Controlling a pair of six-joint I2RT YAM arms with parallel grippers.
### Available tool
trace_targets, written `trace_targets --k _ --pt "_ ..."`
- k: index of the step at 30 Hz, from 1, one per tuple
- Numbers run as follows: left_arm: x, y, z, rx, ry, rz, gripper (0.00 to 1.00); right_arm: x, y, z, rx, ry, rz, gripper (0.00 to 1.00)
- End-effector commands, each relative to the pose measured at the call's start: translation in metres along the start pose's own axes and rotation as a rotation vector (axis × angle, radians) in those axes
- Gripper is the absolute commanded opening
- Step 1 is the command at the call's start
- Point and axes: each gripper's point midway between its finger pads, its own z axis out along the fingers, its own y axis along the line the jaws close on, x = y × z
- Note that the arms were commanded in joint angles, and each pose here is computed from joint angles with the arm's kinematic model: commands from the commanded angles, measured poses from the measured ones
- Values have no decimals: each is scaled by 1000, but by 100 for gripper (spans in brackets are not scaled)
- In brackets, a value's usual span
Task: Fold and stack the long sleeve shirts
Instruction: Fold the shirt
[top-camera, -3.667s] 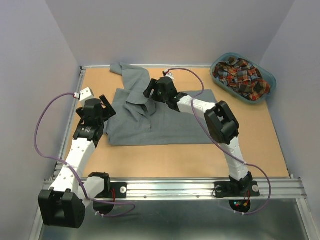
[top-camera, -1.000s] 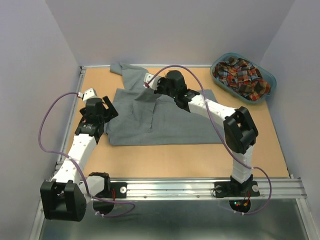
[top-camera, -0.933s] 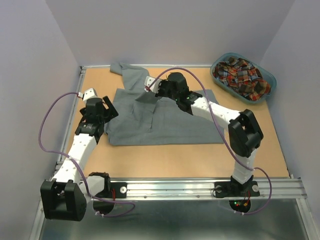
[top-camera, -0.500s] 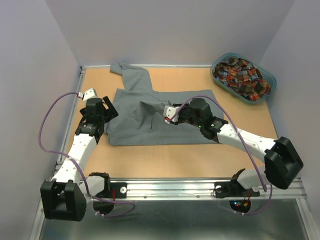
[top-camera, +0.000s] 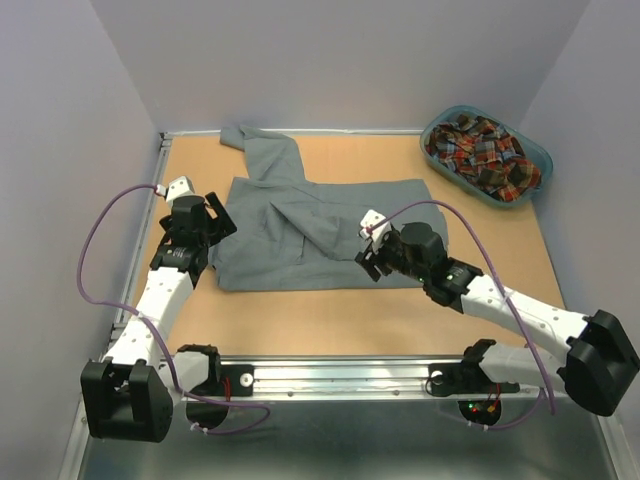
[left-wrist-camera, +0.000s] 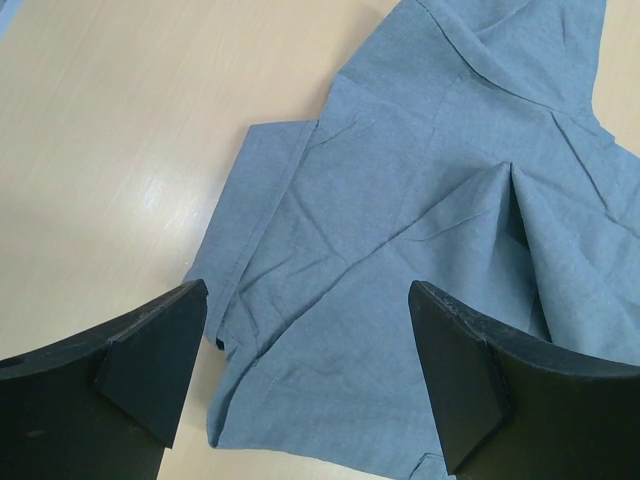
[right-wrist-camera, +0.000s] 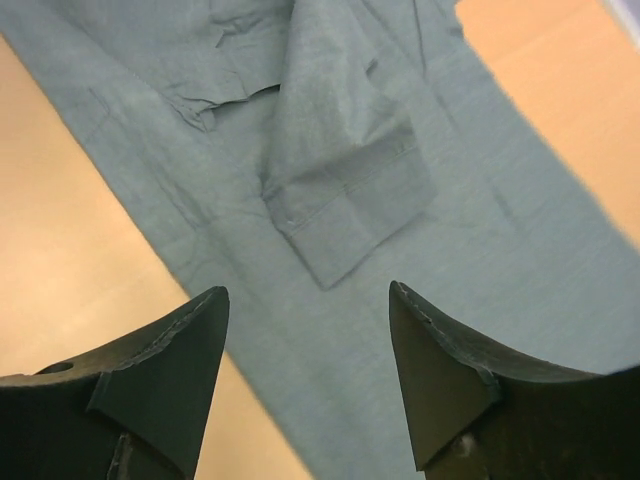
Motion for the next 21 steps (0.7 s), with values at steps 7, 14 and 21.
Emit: trace_targets --k 7,14,21 --pt "2 -3 3 20 1 -2 94 -43 -41 44 235 -27 570 73" --pt "1 -3 0 26 -9 -3 94 -19 -76 75 26 6 686 72" --pt "1 -7 0 43 -2 1 94 -24 -94 78 -263 -87 437 74"
